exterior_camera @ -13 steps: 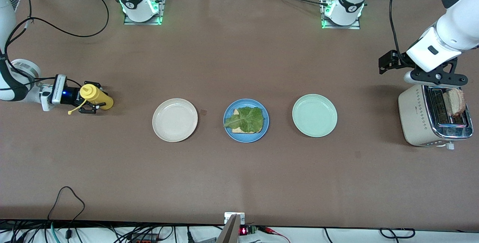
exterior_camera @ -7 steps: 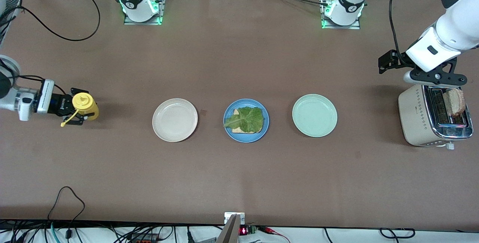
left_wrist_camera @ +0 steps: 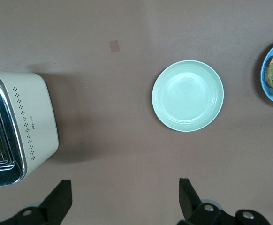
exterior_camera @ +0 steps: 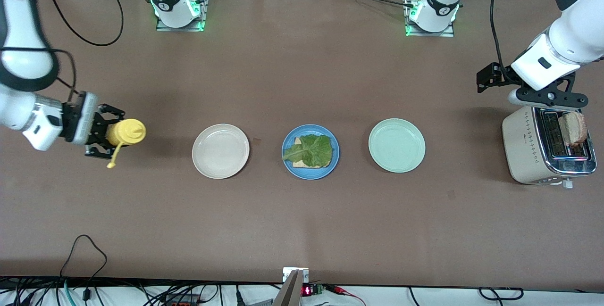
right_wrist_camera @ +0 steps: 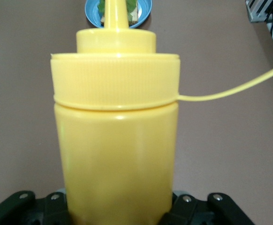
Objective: Make sandwich in blue plate with both arms
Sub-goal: 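Tilt the bottle over the lettuce on the blue plate with the right gripper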
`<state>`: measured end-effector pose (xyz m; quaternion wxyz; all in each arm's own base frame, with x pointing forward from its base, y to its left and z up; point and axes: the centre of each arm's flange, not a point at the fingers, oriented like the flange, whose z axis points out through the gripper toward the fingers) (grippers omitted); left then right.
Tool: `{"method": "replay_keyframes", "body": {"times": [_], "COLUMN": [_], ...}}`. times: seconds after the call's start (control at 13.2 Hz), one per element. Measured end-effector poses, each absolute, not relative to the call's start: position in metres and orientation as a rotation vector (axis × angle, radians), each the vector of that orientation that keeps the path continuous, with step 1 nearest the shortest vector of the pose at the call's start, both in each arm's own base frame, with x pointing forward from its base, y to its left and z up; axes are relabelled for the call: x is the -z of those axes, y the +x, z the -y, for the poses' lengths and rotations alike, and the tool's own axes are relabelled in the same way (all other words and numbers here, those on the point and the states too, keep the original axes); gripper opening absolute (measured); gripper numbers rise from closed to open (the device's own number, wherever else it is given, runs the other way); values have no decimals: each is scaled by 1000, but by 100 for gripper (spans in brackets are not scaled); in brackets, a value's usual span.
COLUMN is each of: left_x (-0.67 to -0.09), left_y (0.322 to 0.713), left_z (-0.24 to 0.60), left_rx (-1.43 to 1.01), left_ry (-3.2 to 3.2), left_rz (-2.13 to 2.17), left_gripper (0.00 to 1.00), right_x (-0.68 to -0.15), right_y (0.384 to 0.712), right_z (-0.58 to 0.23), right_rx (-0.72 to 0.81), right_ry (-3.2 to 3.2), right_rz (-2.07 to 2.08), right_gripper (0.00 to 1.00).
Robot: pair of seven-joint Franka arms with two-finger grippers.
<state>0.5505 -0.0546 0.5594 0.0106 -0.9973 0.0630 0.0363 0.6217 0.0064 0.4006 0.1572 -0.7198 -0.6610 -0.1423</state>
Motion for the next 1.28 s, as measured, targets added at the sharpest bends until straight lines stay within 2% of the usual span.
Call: {"method": "replay_keyframes", "body": {"times": [0.3, 0.6, 0.98, 1.28], "left_x": [-559, -559, -559, -559], "left_y": [550, 550, 550, 550], "left_z": [55, 55, 55, 55], "left_rx": [-115, -116, -118, -118], "left_ry": [-3112, -3112, -3112, -3112], "left_rz": [-197, -198, -198, -199], "left_gripper": [100, 100, 100, 100], "right_x": [-413, -399, -347, -305], "right_y": [607, 584, 558, 572], "right_z": [-116, -196, -278, -307], "right_rx": [168, 2, -144, -211], "right_ry": [-2254, -2386, -2463, -2521], "right_rz": [1959, 2036, 2117, 2110], "right_gripper": [44, 44, 44, 44]}}
